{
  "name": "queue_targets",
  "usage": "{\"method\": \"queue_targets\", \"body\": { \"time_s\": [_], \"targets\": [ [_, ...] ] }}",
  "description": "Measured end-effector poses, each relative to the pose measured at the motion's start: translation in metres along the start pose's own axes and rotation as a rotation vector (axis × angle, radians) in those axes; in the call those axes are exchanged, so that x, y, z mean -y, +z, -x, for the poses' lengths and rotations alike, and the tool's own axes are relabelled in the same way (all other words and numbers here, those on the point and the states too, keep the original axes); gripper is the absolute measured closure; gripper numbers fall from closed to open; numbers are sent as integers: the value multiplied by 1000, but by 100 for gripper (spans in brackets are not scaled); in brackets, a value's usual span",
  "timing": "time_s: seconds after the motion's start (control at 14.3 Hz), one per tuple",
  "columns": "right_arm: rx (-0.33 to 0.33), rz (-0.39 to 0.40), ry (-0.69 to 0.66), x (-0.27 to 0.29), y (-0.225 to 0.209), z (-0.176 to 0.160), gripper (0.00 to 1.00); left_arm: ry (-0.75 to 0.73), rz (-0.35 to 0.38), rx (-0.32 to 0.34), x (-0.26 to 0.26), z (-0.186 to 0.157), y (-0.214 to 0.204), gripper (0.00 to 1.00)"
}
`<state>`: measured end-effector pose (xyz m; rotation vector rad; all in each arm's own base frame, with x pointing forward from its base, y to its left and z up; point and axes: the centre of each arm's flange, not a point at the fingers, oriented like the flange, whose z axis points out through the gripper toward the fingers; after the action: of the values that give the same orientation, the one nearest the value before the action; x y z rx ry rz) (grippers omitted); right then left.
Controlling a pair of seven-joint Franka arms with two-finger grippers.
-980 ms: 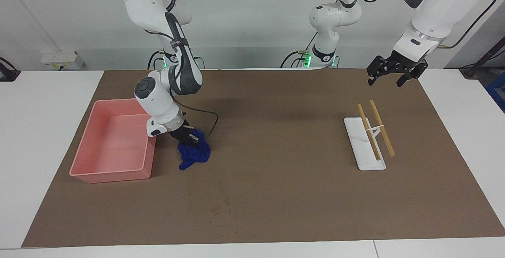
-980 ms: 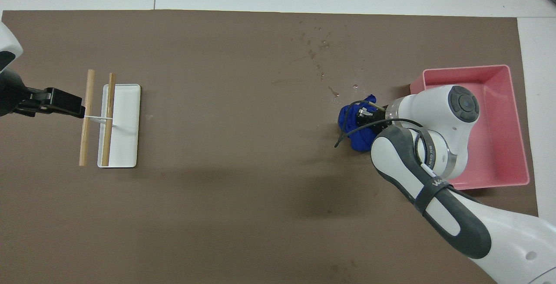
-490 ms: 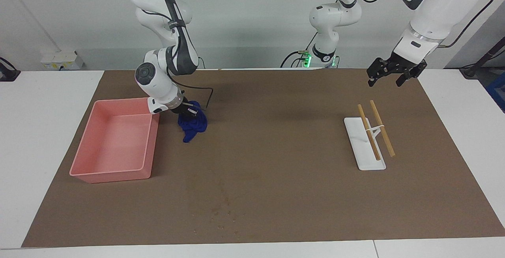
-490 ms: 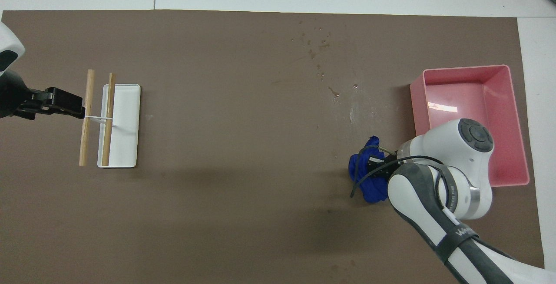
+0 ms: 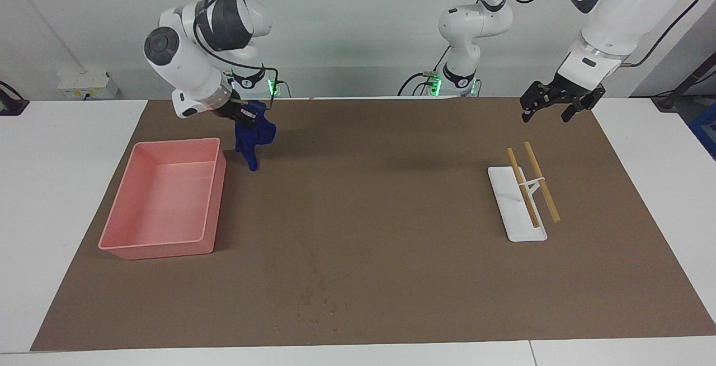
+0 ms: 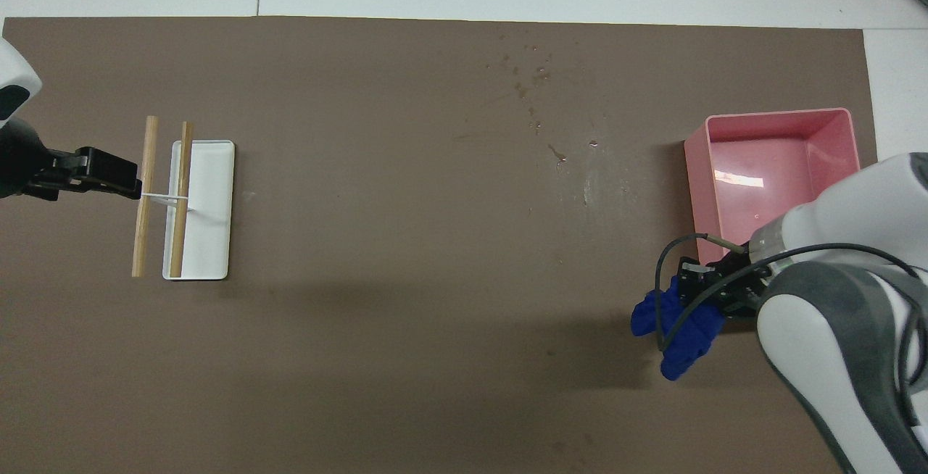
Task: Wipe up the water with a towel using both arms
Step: 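Carry the blue cloth into the pink bin with the right gripper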
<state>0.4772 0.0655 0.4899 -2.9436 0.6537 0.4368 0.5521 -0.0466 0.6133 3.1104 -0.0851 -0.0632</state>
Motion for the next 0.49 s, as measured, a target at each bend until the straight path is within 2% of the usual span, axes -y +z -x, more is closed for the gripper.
{"method": "queue_targets", "body": {
  "time_s": [0.21,0.35,0.49],
  "targets": [
    [-86,27,14,-14,-44,-8,85,0,0,0,0,0,0,0],
    [-137,45,-1,-35,-64,-24,85,0,0,0,0,0,0,0],
    [-204,29,-34,-57,-77,-47,85,0,0,0,0,0,0,0]
  ]
}}
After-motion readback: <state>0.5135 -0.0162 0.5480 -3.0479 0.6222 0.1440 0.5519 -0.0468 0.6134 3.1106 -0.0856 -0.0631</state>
